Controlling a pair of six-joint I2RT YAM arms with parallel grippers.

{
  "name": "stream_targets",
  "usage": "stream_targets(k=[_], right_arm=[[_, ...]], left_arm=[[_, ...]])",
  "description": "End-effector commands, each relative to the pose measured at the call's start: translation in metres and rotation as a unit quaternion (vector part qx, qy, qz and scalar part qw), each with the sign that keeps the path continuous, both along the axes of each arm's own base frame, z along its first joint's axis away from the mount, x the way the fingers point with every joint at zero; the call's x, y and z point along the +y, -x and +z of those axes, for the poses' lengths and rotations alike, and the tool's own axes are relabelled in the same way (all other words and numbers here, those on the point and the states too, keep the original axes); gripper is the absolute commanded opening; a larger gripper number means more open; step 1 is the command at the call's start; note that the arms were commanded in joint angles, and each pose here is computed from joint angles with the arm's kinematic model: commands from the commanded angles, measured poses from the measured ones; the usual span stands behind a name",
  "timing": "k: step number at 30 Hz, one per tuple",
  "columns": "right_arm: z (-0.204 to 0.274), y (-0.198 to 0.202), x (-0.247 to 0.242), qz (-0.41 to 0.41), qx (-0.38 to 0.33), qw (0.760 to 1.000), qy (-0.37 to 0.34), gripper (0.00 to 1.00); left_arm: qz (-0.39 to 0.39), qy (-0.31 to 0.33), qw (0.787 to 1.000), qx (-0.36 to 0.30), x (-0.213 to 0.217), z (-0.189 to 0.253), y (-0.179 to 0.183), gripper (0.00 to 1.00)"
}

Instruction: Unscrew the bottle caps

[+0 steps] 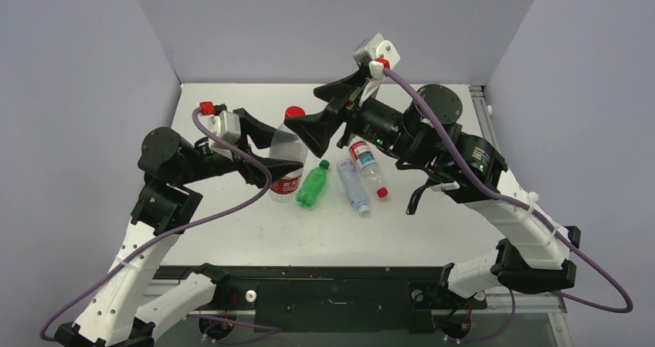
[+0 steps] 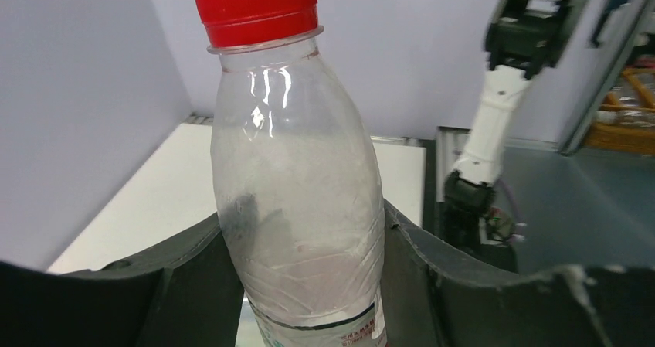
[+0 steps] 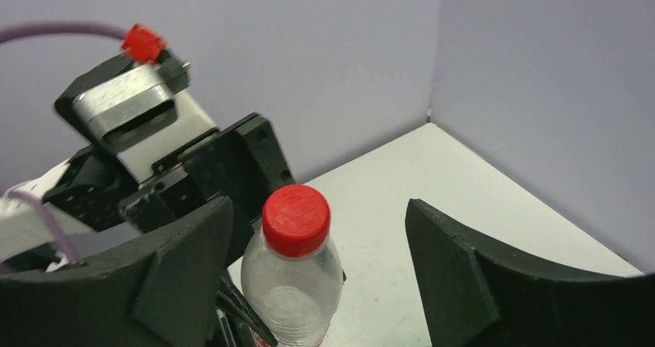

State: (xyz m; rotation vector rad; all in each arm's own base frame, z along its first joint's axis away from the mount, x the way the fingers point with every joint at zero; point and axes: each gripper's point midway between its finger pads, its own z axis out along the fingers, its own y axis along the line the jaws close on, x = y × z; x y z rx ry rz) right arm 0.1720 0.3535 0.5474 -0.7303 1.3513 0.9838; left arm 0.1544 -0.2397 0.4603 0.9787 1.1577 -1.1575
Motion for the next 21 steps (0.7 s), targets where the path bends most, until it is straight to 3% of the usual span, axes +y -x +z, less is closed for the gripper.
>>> stream_targets(k=[1, 5, 9, 13, 17, 21], right_arm=[[-0.002, -0.035, -0.012, -0.118, 0.022, 0.993, 0.014, 0.79], [-0.018, -0.056, -0.004, -0.188, 0.056, 0.98, 0.028, 0.81], [-0.023, -0.058, 0.01, -0.182, 0.068, 0.981, 0.022, 0.76], [-0.018, -0.055, 0.019, -0.163, 0.071, 0.984, 0.004, 0.65], [-0.014, -0.054, 0.023, -0.157, 0.073, 0.985, -0.008, 0.47], [-0.019, -0.055, 0.03, -0.15, 0.079, 0.985, -0.006, 0.39]], left_arm=[[0.135, -0.032, 0.988, -0.07, 0.017, -0.014, -0.042, 0.24], [0.196, -0.046, 0.975, -0.092, 0.028, -0.023, -0.063, 0.22], [0.208, -0.046, 0.972, -0.102, 0.032, -0.026, -0.064, 0.2], [0.206, -0.046, 0.972, -0.099, 0.032, -0.027, -0.062, 0.18], [0.203, -0.042, 0.973, -0.098, 0.031, -0.028, -0.06, 0.18], [0.202, -0.038, 0.974, -0.099, 0.031, -0.027, -0.059, 0.17]])
